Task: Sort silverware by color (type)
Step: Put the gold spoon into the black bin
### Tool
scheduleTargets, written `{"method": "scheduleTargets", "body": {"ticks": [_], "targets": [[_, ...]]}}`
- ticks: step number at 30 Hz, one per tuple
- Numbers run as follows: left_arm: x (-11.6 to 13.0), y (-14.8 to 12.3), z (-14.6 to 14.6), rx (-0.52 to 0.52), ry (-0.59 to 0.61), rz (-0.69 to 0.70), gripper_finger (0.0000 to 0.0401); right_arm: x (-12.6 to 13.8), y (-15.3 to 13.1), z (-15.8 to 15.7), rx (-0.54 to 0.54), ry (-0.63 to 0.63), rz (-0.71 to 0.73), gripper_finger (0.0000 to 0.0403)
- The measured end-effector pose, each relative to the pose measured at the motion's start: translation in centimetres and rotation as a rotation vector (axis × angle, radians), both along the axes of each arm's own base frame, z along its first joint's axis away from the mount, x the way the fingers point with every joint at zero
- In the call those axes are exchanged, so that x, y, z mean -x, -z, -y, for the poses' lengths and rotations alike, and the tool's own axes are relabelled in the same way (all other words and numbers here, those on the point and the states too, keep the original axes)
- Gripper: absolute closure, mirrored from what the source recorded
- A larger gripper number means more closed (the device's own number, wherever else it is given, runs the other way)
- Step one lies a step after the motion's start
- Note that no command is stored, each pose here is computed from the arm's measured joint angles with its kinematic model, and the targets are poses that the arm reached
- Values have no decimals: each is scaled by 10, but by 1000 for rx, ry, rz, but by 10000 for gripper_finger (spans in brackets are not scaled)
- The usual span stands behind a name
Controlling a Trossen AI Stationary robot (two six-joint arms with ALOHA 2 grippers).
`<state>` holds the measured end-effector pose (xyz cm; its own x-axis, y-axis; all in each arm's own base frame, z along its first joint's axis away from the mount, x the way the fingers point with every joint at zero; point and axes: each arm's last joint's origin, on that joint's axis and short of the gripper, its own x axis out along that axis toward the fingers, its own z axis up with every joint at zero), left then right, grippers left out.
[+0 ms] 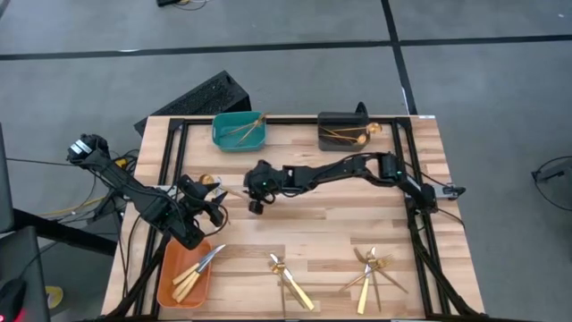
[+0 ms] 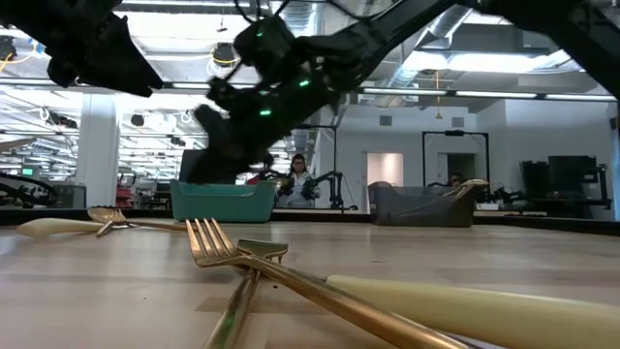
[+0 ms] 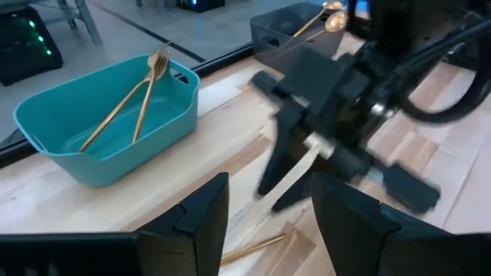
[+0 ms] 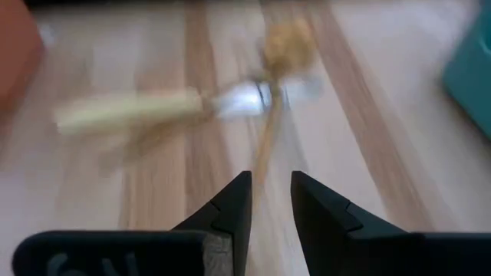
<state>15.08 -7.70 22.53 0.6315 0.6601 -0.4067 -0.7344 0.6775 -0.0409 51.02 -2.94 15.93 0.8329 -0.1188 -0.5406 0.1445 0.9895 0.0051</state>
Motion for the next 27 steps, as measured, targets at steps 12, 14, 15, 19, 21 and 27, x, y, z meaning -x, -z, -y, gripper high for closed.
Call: {"method": "scheduleTargets", "body": {"ticks": [12, 14, 15, 19, 21, 27], "targets": [[0, 0, 0, -4, 3, -7, 230, -33, 26, 3, 1, 0, -13, 285], [0, 0, 0, -4, 3, -7, 230, -34, 24, 3, -1, -3, -12, 285], [1, 0, 0, -5, 3, -9, 230, -34, 23, 3, 0, -3, -12, 285], [0, 0, 0, -5, 2, -8, 230, -32, 26, 2, 3, -9, -41, 285], [0, 0, 0, -5, 2, -8, 230, -32, 27, 2, 2, -10, -47, 285], [0, 0, 0, -3, 1, -5, 230, -31, 46, 2, -4, -12, -102, 285]]}}
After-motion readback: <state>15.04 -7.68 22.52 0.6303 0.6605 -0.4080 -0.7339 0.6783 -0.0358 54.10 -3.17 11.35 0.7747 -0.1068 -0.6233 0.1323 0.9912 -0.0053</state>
